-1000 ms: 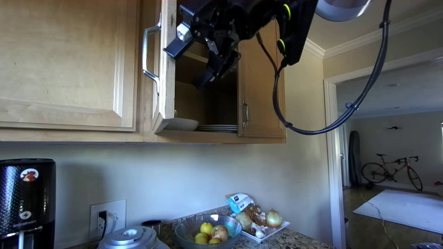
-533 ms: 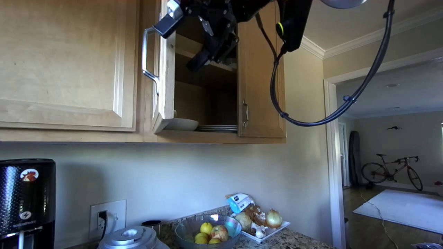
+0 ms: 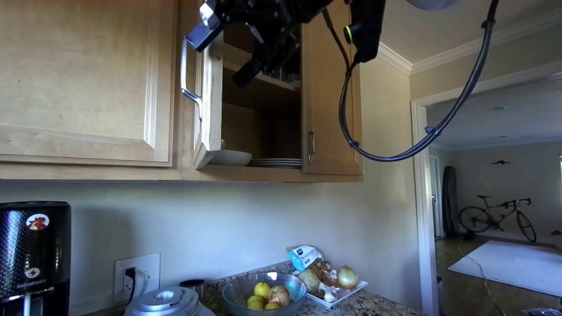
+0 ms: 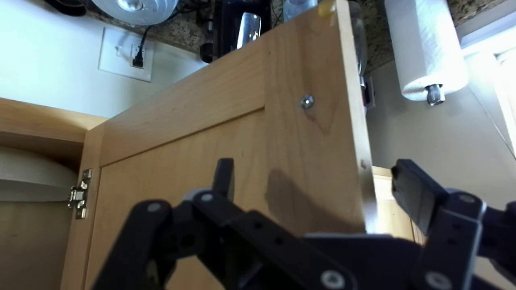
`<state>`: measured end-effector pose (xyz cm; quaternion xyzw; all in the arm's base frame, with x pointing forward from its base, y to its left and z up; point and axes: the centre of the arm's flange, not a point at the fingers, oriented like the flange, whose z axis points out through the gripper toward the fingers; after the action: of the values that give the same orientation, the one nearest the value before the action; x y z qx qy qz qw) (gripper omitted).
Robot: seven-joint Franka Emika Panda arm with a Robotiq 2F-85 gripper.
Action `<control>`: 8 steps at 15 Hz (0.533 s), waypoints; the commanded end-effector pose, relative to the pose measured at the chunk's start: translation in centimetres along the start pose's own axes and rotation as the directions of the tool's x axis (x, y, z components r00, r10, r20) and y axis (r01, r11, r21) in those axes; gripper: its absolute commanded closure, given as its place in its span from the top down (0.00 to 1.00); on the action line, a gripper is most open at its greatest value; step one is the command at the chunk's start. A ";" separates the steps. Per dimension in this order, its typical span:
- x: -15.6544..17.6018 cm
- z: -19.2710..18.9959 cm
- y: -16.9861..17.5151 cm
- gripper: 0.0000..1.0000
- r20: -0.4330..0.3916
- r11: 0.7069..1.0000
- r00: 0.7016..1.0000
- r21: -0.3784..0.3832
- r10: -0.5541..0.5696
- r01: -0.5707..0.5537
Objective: Close the open cabinet doors
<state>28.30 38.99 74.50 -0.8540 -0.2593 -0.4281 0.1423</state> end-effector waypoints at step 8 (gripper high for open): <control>0.0 -3.0 3.1 1.00 -0.075 0.987 0.997 -0.156 0.022 -0.034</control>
<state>28.39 37.27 76.01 -0.8489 -0.2322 -0.4600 0.1176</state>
